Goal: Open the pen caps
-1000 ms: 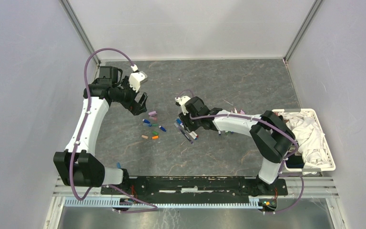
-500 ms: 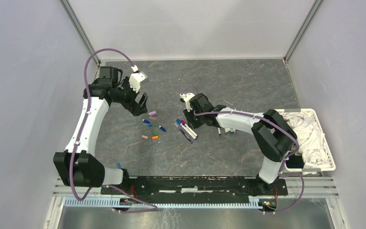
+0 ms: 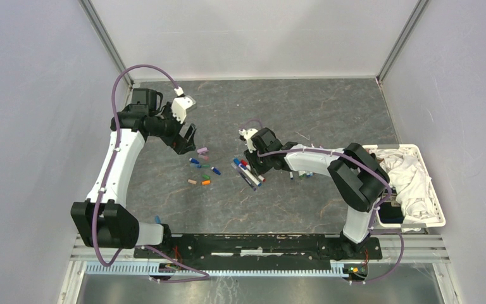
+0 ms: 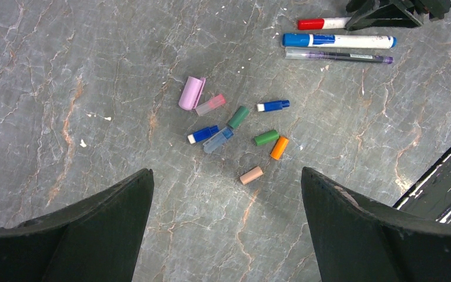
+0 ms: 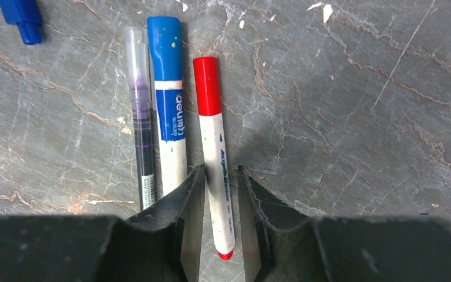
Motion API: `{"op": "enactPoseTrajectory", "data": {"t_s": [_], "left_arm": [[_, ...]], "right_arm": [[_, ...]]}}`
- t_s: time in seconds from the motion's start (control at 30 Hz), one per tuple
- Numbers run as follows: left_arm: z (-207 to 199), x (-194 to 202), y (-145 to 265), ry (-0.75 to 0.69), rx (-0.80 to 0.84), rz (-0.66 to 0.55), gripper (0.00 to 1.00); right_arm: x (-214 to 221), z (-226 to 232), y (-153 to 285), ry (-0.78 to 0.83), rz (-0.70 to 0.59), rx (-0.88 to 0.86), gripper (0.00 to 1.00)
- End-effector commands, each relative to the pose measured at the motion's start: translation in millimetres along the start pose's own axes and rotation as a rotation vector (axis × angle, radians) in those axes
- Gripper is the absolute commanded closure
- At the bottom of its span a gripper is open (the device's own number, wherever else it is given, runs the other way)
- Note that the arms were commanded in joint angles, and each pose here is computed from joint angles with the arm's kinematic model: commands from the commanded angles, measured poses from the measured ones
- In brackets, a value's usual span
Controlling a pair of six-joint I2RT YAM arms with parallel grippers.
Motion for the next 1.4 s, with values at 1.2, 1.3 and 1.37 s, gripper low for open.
{"op": "enactPoseTrajectory", "data": {"t_s": [1.2,1.3,1.37], "left_arm": [[-113,-10,-41,-0.685,0.500,-0.121,0.18],[-117,-7,-42,-0.697,0.512,-0.123,0.30],[-121,-5,-43,-0.698,0.523,-0.122,0.33]], "right_arm": [[-33,126,113,0.107,0.167,-0.900,1.00],[-35,127,115,0.098,0.157,-0.914,1.00],[-37,130,116,0.091,0.151,-0.928,1.00]]}}
Point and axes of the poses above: each gripper's point midway between its finger pads, its own y axis back along the fingers, its own z axis along the line the jaws close on, x = y × z, the point moved 3 cm from there along y, back along the fingers, and after that the axes turned 12 degrees about -y, right-handed, at the moved point
